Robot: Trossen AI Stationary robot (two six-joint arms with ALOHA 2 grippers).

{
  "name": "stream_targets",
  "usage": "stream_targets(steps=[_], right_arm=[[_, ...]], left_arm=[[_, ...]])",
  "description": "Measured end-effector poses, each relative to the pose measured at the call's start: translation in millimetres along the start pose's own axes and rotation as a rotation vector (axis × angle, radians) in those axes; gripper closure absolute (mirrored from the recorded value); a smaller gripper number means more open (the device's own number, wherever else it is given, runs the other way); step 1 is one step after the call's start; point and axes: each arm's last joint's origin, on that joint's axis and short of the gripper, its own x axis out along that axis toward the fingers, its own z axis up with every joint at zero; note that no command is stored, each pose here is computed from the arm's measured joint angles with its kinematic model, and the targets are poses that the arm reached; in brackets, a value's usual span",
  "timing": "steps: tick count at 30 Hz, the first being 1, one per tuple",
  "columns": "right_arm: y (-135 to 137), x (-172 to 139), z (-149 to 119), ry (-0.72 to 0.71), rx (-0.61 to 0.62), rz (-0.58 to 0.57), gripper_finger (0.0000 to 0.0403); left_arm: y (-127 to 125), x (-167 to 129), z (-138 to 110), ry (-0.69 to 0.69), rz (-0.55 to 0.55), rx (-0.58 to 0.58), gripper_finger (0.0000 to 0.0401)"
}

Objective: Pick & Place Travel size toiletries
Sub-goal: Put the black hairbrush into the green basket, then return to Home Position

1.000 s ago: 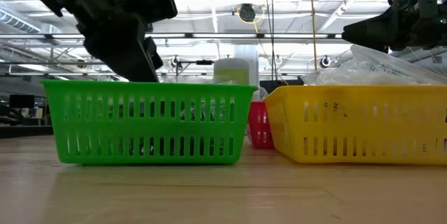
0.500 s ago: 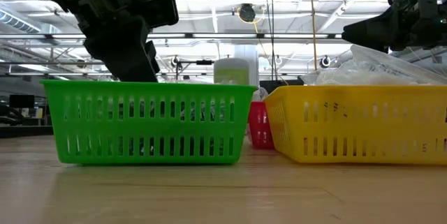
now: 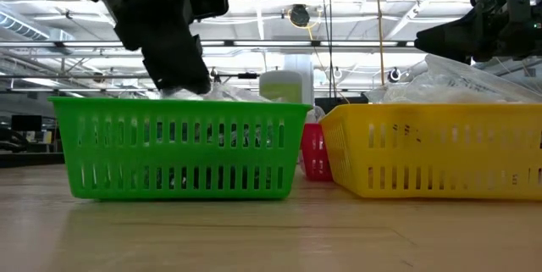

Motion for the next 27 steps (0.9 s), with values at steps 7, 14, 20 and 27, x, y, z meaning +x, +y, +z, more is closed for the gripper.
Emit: stream_targets(steps=[7, 14, 20, 27], right_arm=[[0.0, 0.0, 0.1, 0.000, 0.000, 0.000, 0.0293], [0.0, 0.0, 0.1, 0.000, 0.000, 0.000, 0.0293], [0.0, 0.0, -0.1, 0.001, 0.000, 0.000, 0.0293], [0.0, 0.1, -0.1, 0.001, 0.000, 0.000, 0.0293]], left_arm=[[8.9, -6.1, 12.6, 0.088, -0.104, -0.049, 0.0313], [24.9, -11.0, 20.2, 0.119, -0.088, -0.115, 0.0313], [24.4, -43.9, 29.6, 0.052, -0.070, -0.083, 0.0313], [-3.4, -136.0, 34.4, -0.195, -0.092, 0.095, 0.0313]])
